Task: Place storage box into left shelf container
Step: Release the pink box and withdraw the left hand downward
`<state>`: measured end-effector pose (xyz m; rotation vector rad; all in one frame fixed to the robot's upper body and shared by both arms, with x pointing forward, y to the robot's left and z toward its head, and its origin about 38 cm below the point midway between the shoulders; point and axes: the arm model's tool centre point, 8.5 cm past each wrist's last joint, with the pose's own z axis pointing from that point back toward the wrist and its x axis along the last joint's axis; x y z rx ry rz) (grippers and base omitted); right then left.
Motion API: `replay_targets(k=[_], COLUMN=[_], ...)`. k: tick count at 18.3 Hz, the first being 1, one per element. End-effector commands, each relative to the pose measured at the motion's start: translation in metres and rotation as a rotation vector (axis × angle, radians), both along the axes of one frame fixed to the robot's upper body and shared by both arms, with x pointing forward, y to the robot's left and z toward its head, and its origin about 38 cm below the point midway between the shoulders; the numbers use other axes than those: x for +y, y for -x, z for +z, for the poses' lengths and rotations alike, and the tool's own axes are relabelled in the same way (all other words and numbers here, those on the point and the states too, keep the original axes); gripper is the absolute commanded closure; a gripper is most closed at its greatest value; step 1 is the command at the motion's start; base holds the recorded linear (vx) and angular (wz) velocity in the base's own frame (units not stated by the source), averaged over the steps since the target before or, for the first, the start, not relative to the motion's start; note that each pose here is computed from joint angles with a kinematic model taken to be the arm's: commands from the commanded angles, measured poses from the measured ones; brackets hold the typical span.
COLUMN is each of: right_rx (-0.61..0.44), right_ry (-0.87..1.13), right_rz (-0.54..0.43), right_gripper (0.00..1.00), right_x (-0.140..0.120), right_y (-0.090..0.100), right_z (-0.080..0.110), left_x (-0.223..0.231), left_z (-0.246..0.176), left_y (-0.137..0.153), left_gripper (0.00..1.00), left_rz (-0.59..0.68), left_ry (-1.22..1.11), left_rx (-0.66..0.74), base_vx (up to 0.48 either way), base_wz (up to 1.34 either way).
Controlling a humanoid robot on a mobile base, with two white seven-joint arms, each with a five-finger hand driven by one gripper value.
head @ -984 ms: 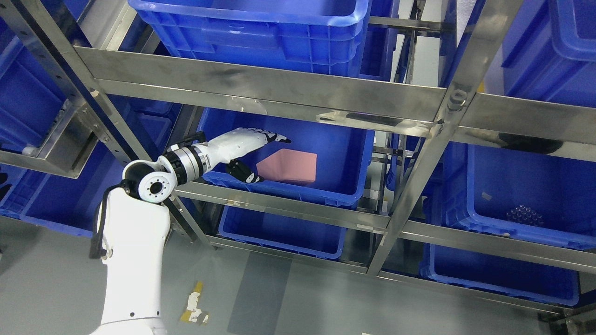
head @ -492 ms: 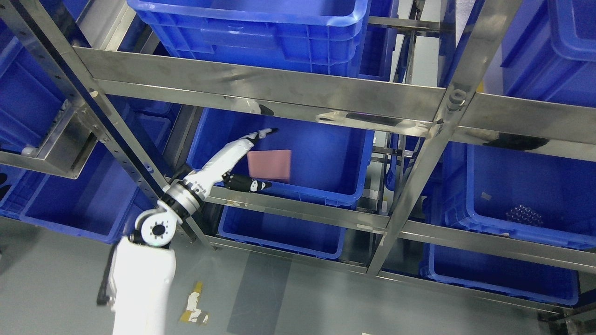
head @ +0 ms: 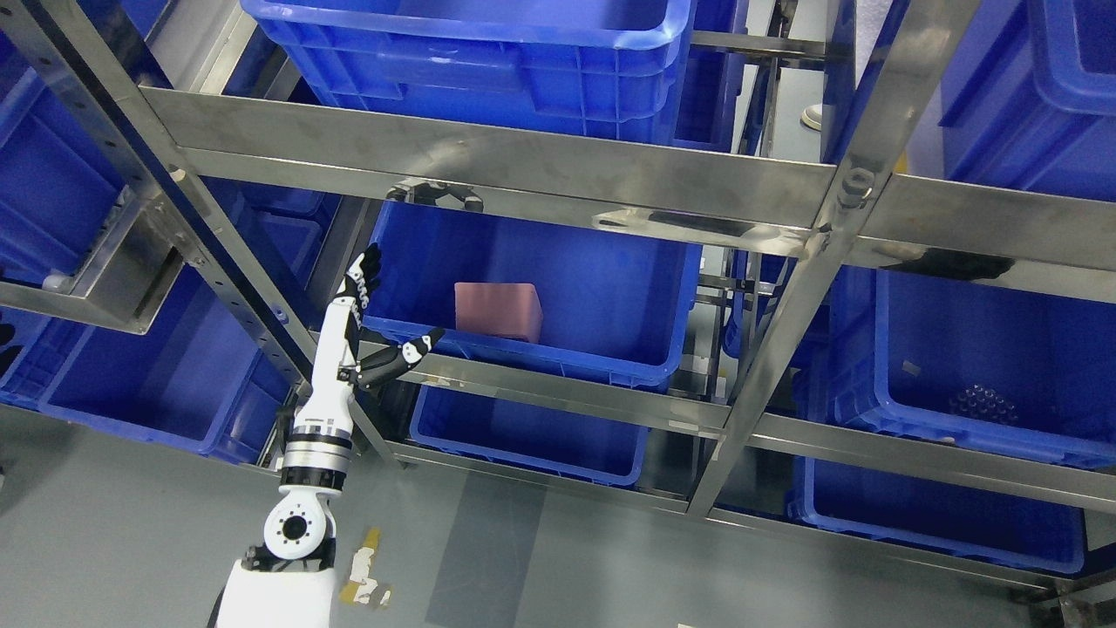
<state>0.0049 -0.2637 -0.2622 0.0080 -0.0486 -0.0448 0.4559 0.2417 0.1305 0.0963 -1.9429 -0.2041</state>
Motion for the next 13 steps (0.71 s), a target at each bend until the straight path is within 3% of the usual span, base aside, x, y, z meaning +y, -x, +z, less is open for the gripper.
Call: replay_targets(k=[1,13], right_rx=[0.000,0.000], right_ry=[-0.156,-0.156], right_rz=[0.004,0.004], right_gripper=[0.00,0.00], right_x=[0.003,0.003], right_y=[0.010,0.010], right_z=[0.002,0.002], left_x=[-0.023,-0.031], left_z=[0.036,0.058], left_y=[0.030,0.032], left_gripper=[0.00,0.00], left_rz=[-0.091,-0.111], left_ry=[0.097,0.101], left_rx=[-0.100,-0.109], base_vx=[0.000,0.000], base_wz=[0.00,0.00])
